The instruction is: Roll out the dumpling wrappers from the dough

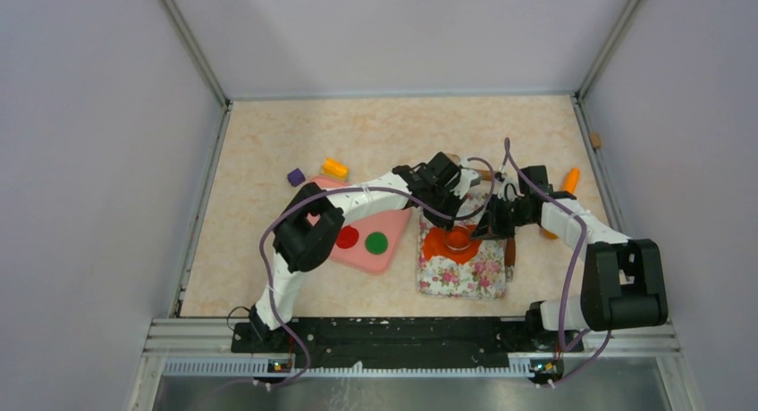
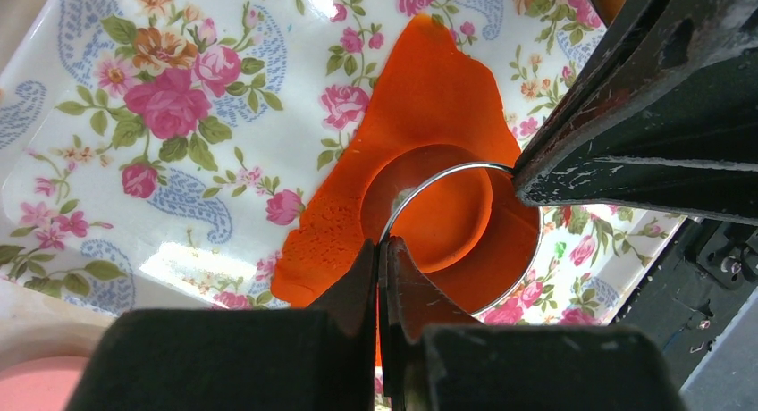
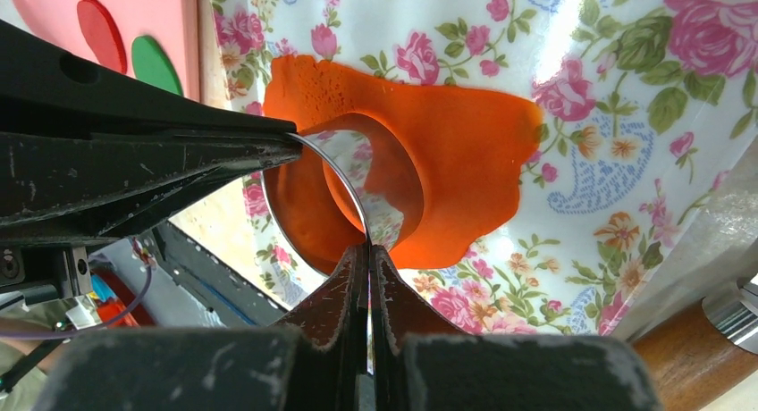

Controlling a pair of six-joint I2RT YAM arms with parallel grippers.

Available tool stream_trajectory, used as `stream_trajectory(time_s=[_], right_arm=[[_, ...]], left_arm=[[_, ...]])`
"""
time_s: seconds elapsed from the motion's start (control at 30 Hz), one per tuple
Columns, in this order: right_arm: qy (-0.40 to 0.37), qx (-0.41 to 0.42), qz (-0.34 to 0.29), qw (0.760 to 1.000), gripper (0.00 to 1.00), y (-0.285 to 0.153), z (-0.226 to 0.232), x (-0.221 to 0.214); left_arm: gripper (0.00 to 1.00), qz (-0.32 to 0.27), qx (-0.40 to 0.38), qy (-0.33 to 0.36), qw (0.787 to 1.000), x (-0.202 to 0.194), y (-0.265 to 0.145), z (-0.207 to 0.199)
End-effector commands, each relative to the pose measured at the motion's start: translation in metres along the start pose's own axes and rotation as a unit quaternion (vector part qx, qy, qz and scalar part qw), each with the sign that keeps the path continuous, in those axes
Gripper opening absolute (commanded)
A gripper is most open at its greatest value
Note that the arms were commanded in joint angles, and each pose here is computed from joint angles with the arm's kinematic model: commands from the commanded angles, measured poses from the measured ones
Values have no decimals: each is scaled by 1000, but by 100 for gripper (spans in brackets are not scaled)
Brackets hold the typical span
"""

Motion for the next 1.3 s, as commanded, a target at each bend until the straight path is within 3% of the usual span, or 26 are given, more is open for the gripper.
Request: stream_trajectory(time_s=[0.0, 0.67, 1.0, 1.2, 1.23, 1.27], right_arm=[[-15, -4, 5, 1000, 0, -5, 4, -4], [4, -50, 46, 998, 0, 7, -21, -28], [29, -77, 79, 993, 0, 12, -34, -40], [-13, -31, 36, 999, 1, -6, -8, -10], [-22, -25, 28, 999, 5, -11, -2, -2], [-32, -19, 17, 999, 11, -17, 4, 6]], left_arm=[[0, -29, 8, 2, 1000, 20, -2, 1], [0, -4, 40, -25, 999, -12, 18, 30], [0, -40, 55, -50, 996, -36, 20, 50], [0, -84, 41, -42, 995, -6, -4, 42], [3, -100, 41, -44, 993, 3, -14, 41], [14, -119, 38, -45, 991, 13, -25, 38]])
Point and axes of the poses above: each gripper's point midway between its finger pads, its own y axis out along the fingers, its own z axis along the line the jaws close on, x = y × z, the point moved 1 cm from there along -y, back along the fingers, and after that the axes turned 14 degrees about -y, right-handed, at the moved point
